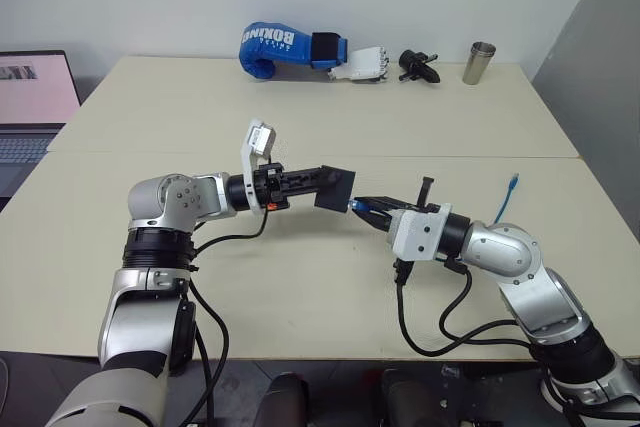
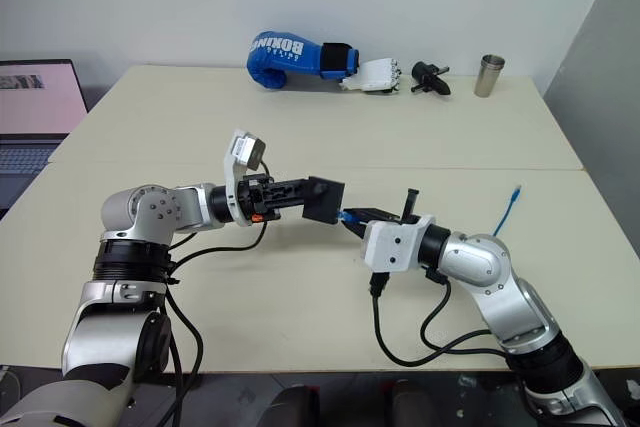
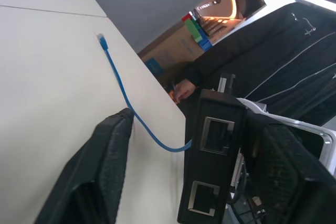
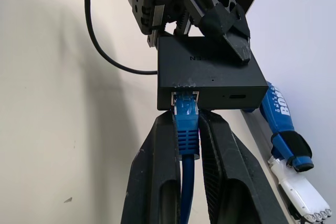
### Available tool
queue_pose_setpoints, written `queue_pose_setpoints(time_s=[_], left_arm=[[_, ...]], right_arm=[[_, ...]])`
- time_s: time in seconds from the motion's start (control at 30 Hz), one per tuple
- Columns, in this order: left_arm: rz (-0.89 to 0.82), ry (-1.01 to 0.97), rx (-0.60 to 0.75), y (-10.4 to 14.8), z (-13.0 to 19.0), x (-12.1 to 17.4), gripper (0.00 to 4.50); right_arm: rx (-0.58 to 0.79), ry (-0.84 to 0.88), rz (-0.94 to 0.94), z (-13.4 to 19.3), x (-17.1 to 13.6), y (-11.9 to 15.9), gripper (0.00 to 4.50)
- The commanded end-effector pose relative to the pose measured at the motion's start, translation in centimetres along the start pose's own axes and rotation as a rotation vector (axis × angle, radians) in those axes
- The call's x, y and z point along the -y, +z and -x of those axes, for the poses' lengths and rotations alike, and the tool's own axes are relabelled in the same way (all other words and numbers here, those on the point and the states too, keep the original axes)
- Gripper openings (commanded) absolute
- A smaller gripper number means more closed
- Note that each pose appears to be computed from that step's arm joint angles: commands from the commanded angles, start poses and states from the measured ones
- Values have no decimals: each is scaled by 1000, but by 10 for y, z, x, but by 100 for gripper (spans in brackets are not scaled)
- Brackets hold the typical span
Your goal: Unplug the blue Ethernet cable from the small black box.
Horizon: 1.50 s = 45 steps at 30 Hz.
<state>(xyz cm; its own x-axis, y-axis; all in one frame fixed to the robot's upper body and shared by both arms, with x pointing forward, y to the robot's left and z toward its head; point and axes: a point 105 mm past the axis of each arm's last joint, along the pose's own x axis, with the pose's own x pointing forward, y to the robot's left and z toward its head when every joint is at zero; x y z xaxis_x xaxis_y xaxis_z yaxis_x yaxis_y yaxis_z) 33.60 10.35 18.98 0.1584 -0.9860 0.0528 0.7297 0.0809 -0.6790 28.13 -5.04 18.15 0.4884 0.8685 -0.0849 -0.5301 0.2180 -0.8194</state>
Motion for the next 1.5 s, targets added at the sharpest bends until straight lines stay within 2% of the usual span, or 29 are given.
queue_pose_setpoints(time_s=[0.03,0.1,0.27,0.57,0.6,0.77,0.87,1.1,1.4,1.5], left_arm=[[-52,-26,-37,4,-3,11,215],[-53,-25,-48,3,-2,11,165],[-54,-19,-75,-1,1,10,84],[-77,-16,-89,-1,1,9,80],[-83,-15,-89,0,0,8,80],[-160,-14,-111,3,-1,5,80],[-218,-18,-129,4,0,3,80],[-340,-44,-169,8,6,7,80],[-383,-78,-149,6,-2,11,80],[-392,-99,-147,6,-8,13,80]], right_arm=[[45,-27,51,4,10,12,22],[46,-28,51,3,10,13,22],[50,-33,53,4,11,14,22],[65,-45,58,3,12,18,22],[70,-47,54,3,12,20,93],[52,-25,32,7,9,20,205],[32,32,-49,15,2,20,271],[-12,59,-505,28,7,15,274],[-50,118,-858,32,20,5,274],[-64,169,-912,38,24,1,274]])
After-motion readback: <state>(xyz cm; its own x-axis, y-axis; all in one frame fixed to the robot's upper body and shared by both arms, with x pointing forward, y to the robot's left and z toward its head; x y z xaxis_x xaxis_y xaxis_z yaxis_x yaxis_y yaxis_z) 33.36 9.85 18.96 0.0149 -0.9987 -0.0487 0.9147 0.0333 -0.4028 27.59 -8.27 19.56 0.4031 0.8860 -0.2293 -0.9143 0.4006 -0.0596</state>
